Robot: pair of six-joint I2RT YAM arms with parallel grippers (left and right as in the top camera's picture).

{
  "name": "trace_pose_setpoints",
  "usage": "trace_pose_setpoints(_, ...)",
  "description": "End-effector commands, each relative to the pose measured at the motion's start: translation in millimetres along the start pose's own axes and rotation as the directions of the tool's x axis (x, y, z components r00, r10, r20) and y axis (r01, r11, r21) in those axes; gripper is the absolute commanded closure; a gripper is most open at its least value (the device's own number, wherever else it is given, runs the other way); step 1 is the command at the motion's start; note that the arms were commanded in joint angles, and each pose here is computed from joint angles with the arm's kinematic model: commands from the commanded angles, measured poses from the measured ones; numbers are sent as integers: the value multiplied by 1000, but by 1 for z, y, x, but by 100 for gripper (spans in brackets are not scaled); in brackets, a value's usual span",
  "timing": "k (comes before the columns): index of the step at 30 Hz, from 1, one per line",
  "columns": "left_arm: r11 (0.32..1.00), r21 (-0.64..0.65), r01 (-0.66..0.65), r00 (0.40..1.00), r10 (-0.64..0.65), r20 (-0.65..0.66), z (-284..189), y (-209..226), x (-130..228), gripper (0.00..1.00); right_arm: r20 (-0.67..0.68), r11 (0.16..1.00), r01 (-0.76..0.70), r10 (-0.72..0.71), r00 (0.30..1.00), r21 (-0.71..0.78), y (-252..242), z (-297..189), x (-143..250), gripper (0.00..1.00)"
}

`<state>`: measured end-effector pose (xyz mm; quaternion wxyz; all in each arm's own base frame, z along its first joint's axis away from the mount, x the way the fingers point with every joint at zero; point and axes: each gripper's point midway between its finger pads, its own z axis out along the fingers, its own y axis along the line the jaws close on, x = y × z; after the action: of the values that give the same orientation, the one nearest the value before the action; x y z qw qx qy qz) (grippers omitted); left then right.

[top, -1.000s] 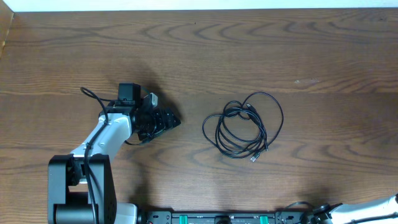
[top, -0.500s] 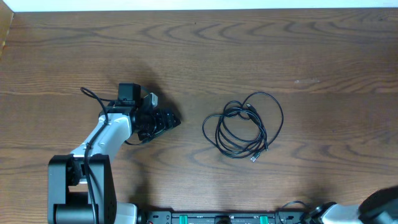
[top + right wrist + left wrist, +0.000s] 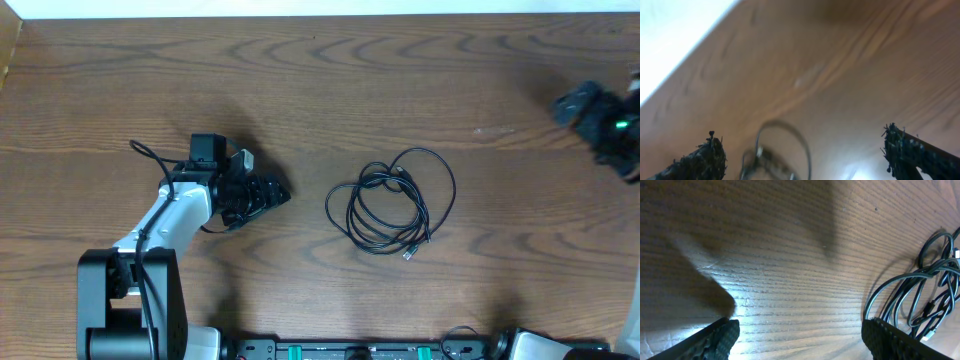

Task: Untangle cables
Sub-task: 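Bring the empty right gripper back over the black cable bundle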

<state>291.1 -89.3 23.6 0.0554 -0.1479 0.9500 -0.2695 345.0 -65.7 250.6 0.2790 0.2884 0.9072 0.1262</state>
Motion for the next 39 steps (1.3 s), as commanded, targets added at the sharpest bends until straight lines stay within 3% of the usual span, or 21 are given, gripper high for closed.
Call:
trace_pose_setpoints(1, 1000, -2, -9, 1000, 9, 13, -4, -1, -2, 15, -119, 1000, -3, 3, 993, 0, 14, 14, 36, 1)
trace_pose_setpoints(6, 1000, -2, -9, 1000, 9, 13, -4, -1, -2, 15, -299, 998, 60, -60, 952, -7, 24, 31, 95, 1)
trace_pose_setpoints(12, 1000, -2, -9, 1000, 9, 13, -4, -1, -2, 15, -419, 995, 90, -96, 903, -34, 37, 53, 150, 1)
trace_pose_setpoints(28, 1000, -1, -9, 1000, 9, 12, -4, -1, -2, 15, -408, 953, 227, -291, 865, -199, 99, 60, 196, 2)
trace_pose_setpoints(39, 1000, 8, -25, 999, 24, 38, -4, -4, -9, 15, -418, 939, 262, -336, 844, -225, 108, 57, 210, 4)
